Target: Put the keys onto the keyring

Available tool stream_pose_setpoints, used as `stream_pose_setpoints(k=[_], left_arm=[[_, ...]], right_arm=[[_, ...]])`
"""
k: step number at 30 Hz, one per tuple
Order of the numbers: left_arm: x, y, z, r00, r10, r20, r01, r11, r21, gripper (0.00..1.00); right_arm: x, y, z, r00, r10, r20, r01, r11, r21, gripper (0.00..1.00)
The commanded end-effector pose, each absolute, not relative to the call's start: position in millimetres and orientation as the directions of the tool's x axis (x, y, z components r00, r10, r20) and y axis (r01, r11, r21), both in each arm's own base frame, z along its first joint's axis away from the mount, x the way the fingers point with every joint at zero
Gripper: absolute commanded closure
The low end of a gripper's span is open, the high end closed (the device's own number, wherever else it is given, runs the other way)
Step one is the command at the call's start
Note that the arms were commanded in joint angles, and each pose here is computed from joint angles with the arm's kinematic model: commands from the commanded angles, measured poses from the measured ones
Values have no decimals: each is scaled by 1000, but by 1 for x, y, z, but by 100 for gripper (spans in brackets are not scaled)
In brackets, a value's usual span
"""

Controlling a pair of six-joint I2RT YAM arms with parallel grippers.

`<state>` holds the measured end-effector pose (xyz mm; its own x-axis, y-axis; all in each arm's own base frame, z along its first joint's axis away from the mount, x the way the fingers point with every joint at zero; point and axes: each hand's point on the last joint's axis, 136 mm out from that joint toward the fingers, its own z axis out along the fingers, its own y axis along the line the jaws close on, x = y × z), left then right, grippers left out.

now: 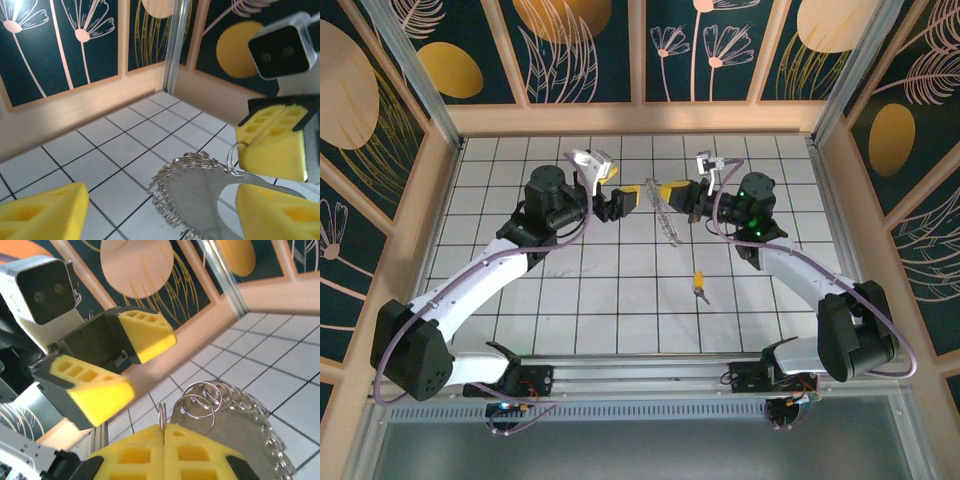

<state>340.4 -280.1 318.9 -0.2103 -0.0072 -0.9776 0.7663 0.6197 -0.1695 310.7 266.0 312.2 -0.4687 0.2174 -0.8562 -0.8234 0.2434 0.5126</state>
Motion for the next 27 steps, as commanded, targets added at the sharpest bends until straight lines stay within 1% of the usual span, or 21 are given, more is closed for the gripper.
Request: stream_pose_setpoints(k=[1,5,8,11,16,23,27], left_arm=[[338,-284,341,-229,-117,-967,776,578,-253,17],[340,-290,348,-262,-145,-954,785,543,-298,5],[342,-291,357,-278,-177,-944,791,516,-330,3],[345,-288,365,-309,-212,-927,801,467,-373,4],[352,-279,373,-340,-258,-904,810,408,-421,9],[361,-279,374,-362,-233,-903,829,362,-426,25],[355,-285,373,-362,-208,-909,866,285,-411,32]], right_arm=[[305,261,356,-356,332,-873,-870,223,440,100],[307,259,363,-333,389,-859,-872,218,437,100],[309,258,369,-325,422,-846,-874,208,439,100],[310,260,375,-327,429,-842,-880,186,436,100],[312,264,378,-326,415,-849,-890,168,423,100],[315,266,375,-345,445,-827,-890,124,438,100],[315,268,371,-375,451,-810,-886,81,456,100]])
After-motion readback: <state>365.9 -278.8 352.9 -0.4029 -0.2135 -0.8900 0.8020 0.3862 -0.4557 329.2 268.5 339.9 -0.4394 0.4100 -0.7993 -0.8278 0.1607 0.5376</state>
